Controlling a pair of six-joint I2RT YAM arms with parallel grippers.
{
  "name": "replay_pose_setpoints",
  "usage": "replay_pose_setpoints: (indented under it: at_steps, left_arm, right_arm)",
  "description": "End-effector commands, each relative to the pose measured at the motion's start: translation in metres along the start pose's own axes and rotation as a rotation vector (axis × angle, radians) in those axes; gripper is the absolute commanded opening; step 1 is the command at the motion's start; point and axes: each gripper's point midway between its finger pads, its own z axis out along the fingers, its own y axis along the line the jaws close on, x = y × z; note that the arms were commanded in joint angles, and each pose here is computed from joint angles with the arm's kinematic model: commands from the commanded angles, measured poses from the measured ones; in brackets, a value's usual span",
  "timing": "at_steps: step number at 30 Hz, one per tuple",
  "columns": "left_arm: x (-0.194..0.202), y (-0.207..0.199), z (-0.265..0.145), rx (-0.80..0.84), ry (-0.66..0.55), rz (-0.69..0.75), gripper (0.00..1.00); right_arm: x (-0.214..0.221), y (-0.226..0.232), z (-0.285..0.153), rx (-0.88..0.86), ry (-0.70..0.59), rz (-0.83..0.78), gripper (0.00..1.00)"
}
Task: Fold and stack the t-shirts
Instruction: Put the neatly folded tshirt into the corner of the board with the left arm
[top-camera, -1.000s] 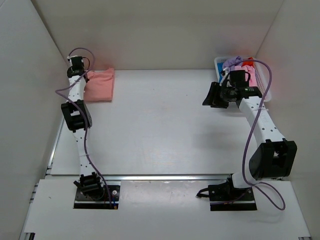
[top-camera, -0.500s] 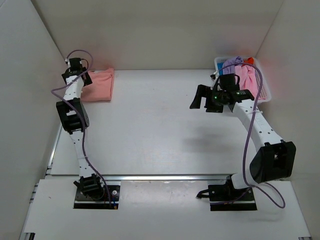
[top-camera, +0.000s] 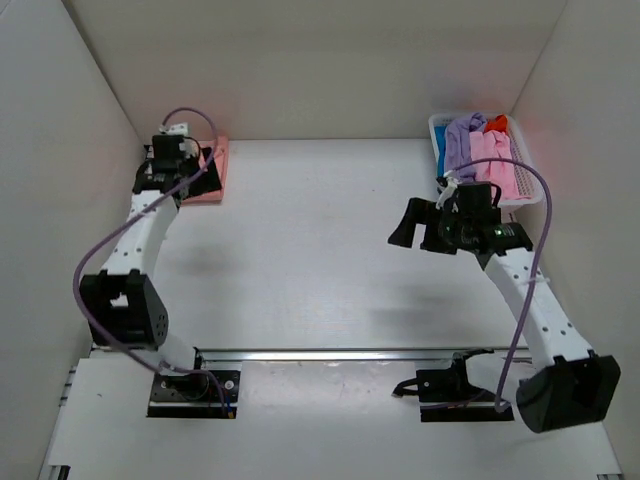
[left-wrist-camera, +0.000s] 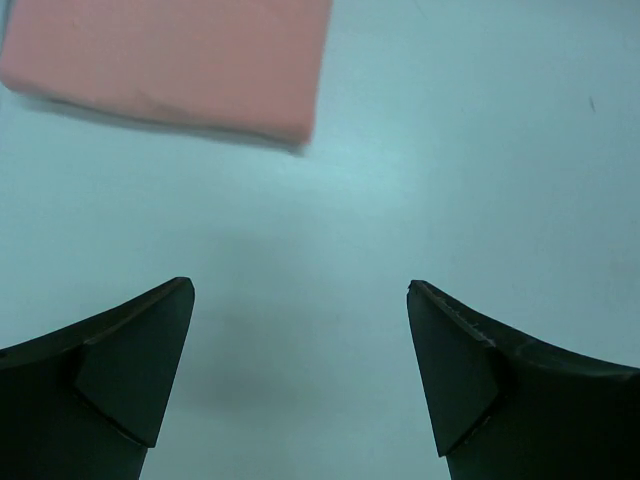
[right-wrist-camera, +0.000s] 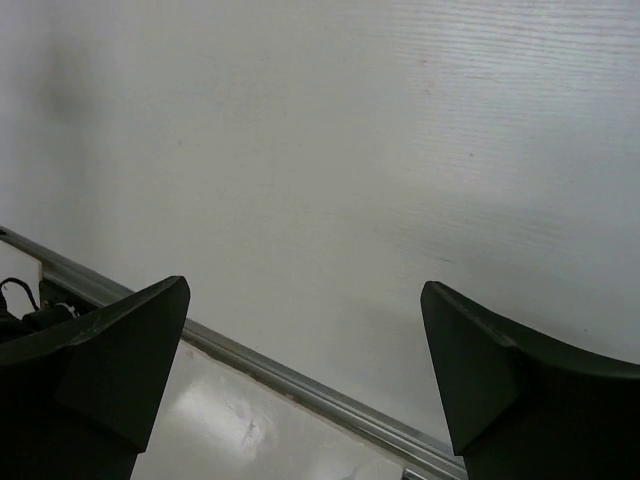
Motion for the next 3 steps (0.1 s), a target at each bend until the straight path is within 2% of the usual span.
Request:
replay_pose_setpoints:
  at_steps: [1,3]
  left_arm:
    - [0.052,-0.034,-0.039,0.043,0.099,0.188,0.99]
    - [0.064,-0.039,-0.058,0.037,0.093,0.202,0.99]
  right_arm:
    - [-0.008,0.018,-0.021,-0.057,-0.091,-0.048,1.00]
    - [-0.006,0.016,-0.028,-0.050,-0.114,-0.054,0.99]
